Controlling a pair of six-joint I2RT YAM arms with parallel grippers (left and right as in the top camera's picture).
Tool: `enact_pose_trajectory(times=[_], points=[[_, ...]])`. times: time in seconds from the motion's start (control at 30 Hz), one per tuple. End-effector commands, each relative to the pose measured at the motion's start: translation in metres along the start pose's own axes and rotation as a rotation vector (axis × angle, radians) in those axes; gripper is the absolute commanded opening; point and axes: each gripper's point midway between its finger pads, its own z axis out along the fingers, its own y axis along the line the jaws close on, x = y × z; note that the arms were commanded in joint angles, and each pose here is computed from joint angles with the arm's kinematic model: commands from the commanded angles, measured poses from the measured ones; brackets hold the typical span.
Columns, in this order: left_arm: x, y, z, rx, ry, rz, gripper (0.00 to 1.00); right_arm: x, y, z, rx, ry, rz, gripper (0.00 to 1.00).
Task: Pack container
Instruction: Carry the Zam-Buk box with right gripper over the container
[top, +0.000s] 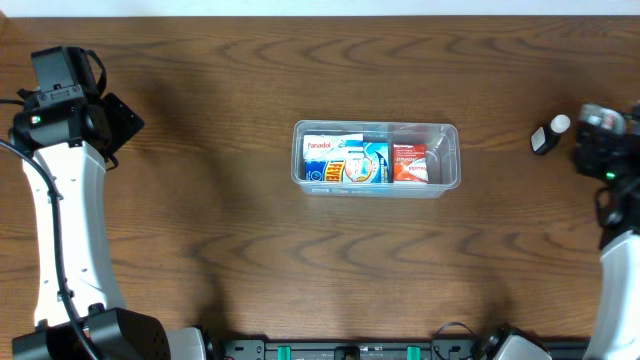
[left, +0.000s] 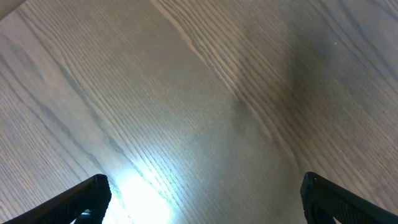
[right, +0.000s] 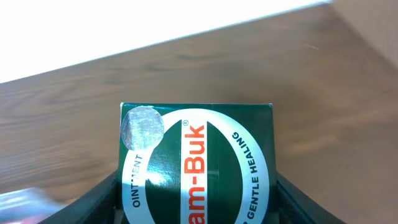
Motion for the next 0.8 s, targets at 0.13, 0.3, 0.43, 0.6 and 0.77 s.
enact_pose_trajectory(times=[0.13,0.3,0.43,0.6,0.77], points=[[-0.002,0.0,0.001,-0.004,0.002,-0.007,0.98,0.009,0.136,-0.006,-0.298,0.036,-0.062,0.46],[-0.002,0.0,0.001,-0.004,0.002,-0.007,0.98,0.046,0.205,0.002,-0.324,0.107,-0.187,0.47],[-0.002,0.0,0.001,-0.004,0.002,-0.007,0.98,0.082,0.251,0.014,-0.325,0.15,-0.283,0.47],[-0.002,0.0,0.001,-0.004,0.002,-0.007,0.98,0.128,0.284,0.034,-0.271,0.203,-0.309,0.48],[-0.002,0.0,0.001,-0.004,0.001,-0.007,0.98,0.156,0.295,0.049,-0.262,0.24,-0.325,0.48]])
